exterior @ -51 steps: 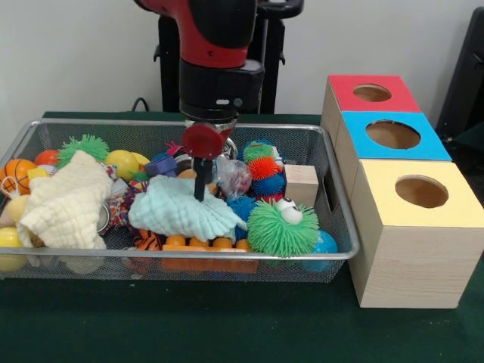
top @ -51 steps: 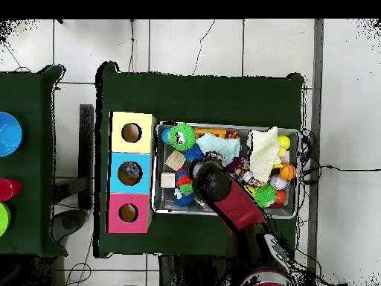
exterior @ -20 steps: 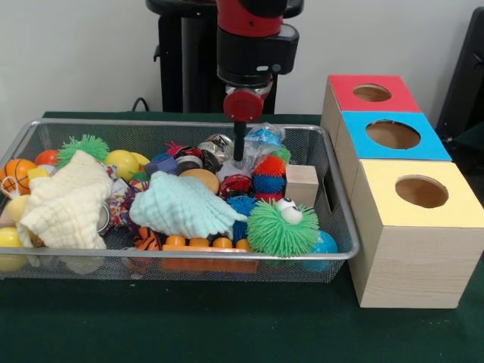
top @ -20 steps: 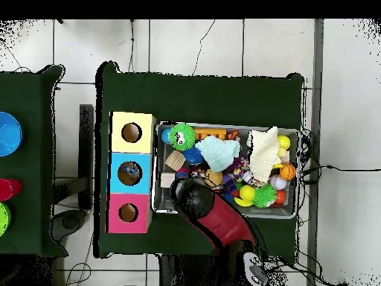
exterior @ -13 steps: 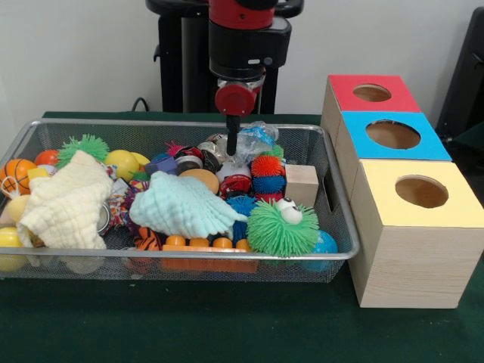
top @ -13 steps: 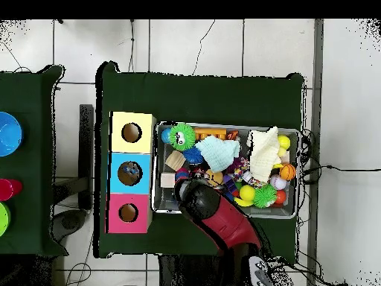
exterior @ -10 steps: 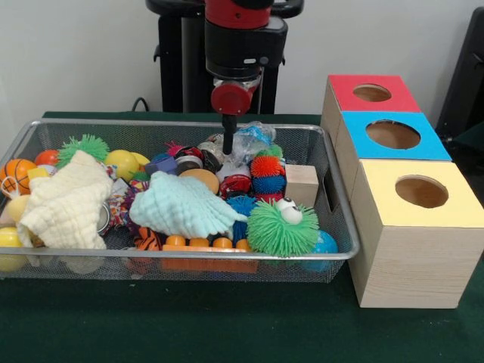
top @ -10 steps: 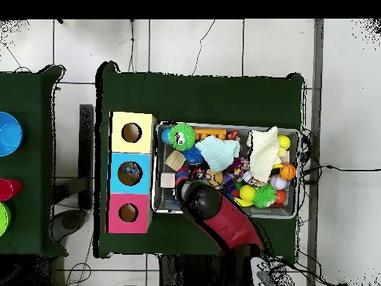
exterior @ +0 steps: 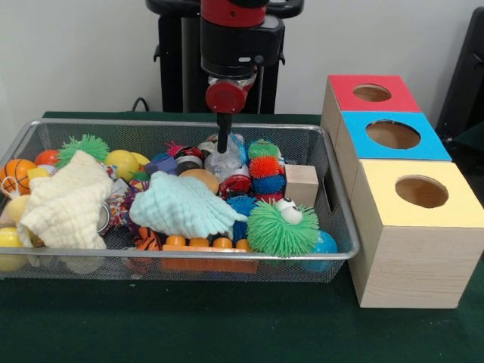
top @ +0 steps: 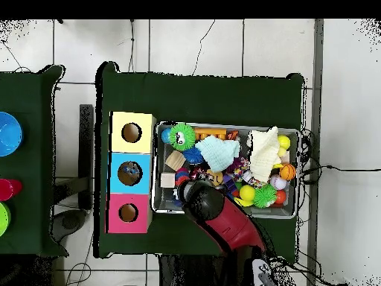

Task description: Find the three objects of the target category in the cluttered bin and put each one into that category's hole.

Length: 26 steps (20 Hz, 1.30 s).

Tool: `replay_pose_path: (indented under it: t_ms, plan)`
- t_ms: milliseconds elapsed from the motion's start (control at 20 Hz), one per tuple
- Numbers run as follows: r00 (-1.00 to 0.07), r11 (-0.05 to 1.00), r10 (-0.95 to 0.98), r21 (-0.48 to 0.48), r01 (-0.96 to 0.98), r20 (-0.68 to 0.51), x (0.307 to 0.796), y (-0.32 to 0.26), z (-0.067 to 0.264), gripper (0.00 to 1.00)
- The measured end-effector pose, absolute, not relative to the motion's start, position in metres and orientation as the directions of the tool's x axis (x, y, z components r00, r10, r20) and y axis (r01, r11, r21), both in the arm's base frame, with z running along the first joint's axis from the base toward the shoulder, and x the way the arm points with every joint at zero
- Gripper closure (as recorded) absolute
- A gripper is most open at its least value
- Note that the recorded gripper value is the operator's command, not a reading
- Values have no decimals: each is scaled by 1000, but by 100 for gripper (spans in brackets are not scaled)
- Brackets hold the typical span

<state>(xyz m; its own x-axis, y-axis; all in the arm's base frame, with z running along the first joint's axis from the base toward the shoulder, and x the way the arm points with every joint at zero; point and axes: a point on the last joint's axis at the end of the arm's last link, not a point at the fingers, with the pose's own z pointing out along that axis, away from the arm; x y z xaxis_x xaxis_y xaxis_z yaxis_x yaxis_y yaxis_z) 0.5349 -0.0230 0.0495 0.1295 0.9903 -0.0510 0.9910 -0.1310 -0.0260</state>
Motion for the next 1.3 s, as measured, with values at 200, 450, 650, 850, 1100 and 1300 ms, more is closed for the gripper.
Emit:
replay_pose_path:
  t_ms: [200,450,650,850,1100,1300]
  plan:
    - [131,-133,990,-28,991,-57,533,-25,51,0]
    - [114,-117,991,-46,992,-62,528,-17,54,0]
    - [95,-99,994,-61,993,-61,525,-7,55,0]
    - [93,-97,994,-62,993,-60,525,-6,55,0]
    - [88,-94,993,-73,993,-74,522,-7,51,0]
    - [57,-65,993,-79,995,-102,521,-10,50,0]
